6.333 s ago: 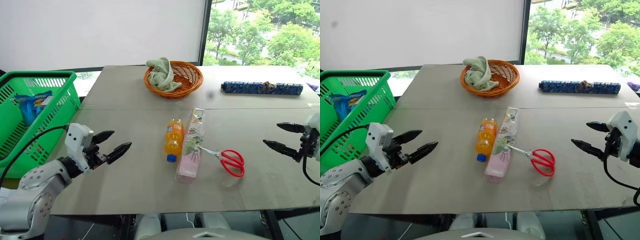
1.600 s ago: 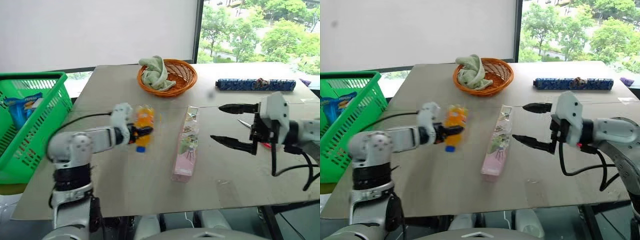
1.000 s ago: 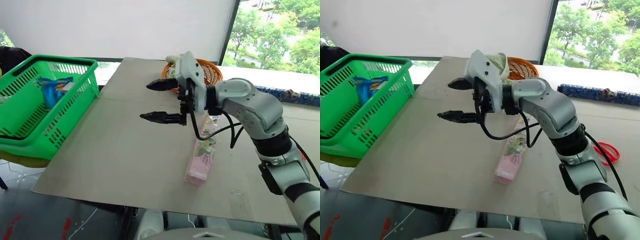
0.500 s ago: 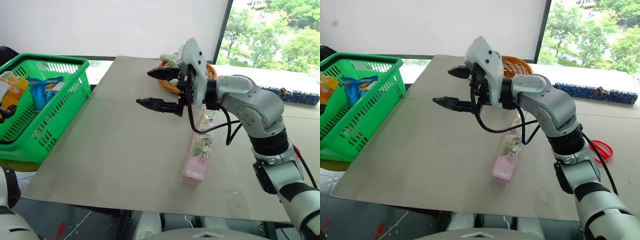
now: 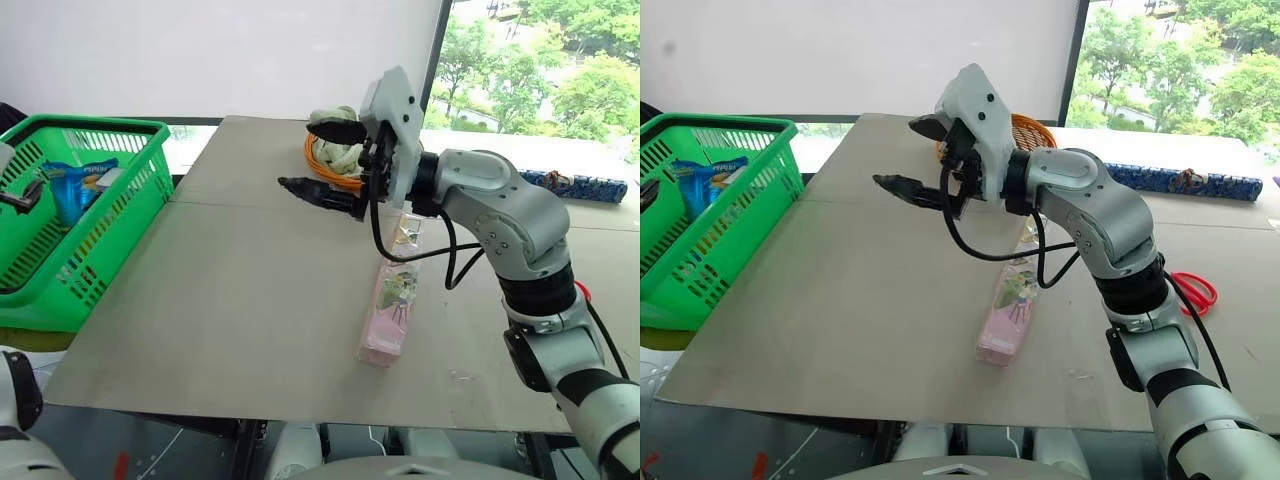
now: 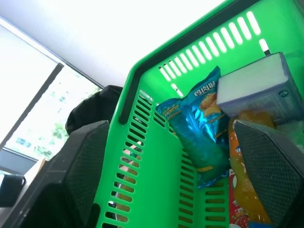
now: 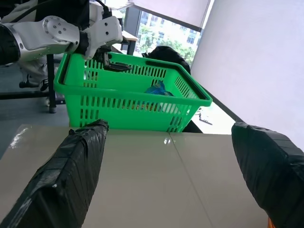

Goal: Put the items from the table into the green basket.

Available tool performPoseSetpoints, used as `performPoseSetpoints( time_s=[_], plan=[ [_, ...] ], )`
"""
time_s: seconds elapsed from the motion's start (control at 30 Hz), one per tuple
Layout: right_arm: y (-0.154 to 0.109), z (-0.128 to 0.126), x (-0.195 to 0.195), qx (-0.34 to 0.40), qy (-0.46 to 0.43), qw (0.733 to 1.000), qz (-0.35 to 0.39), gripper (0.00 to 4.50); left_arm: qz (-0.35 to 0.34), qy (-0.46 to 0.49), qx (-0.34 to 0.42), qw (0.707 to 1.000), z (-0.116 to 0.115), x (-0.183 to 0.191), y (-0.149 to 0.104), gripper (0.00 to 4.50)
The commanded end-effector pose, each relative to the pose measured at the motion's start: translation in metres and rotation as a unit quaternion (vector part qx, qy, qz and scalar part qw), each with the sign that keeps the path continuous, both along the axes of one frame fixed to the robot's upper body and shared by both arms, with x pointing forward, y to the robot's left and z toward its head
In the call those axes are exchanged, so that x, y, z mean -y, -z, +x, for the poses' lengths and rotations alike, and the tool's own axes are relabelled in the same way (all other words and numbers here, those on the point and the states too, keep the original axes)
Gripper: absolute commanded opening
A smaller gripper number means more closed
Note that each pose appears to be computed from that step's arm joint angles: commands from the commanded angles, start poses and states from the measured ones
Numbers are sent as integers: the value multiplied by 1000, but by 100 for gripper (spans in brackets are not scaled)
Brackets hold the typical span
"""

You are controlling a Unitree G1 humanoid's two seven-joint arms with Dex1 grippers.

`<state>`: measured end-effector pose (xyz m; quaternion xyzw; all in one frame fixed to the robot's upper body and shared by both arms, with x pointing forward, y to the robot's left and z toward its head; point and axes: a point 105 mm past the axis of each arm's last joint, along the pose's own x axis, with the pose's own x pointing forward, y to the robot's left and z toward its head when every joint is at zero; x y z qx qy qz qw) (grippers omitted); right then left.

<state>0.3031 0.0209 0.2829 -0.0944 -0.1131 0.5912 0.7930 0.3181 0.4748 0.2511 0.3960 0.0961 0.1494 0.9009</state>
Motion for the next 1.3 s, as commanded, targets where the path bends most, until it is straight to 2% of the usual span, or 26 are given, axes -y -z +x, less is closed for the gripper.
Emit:
performPoseSetpoints(
  time_s=[0.03, 0.07, 0.1, 0.13, 0.23, 0.3, 0.4, 0.5, 0.53, 0.67, 0.73, 0.77, 1.0, 1.3],
  plan=[
    [-16, 0, 11, 29, 9, 999, 21, 450, -33, 57, 56, 996, 7, 24, -27, 434],
    [-12, 0, 22, 29, 10, 999, 13, 450, -113, 106, 78, 985, 18, 54, -30, 434],
    [-6, -1, 35, 28, 13, 1000, -1, 450, -207, 161, 75, 962, 28, 91, -24, 434],
    [-1, -2, 44, 27, 14, 999, -12, 450, -269, 201, 58, 940, 29, 121, -18, 434],
    [31, -5, 86, 0, 46, 995, -94, 450, -397, 277, -76, 871, 19, 227, 23, 434],
    [44, -10, 105, -23, 58, 990, -125, 450, -436, 292, -162, 836, 6, 270, 43, 434],
    [56, -17, 128, -47, 74, 984, -156, 450, -475, 296, -237, 794, 1, 313, 60, 434],
    [61, -21, 147, -65, 96, 979, -169, 450, -542, 298, -281, 734, 10, 348, 75, 434],
    [62, -22, 152, -69, 102, 977, -173, 450, -554, 291, -294, 723, 13, 358, 82, 434],
    [66, -28, 166, -76, 127, 971, -187, 450, -568, 248, -338, 708, 21, 380, 106, 434],
    [65, -31, 169, -80, 133, 970, -185, 450, -546, 226, -353, 726, 24, 385, 114, 434],
    [65, -33, 171, -82, 137, 970, -185, 450, -543, 224, -360, 724, 24, 390, 116, 434],
    [68, -44, 181, -94, 161, 964, -187, 450, -532, 259, -425, 685, 19, 430, 122, 434],
    [76, -49, 189, -108, 185, 959, -188, 450, -455, 263, -475, 706, 16, 452, 146, 434]
  ],
)
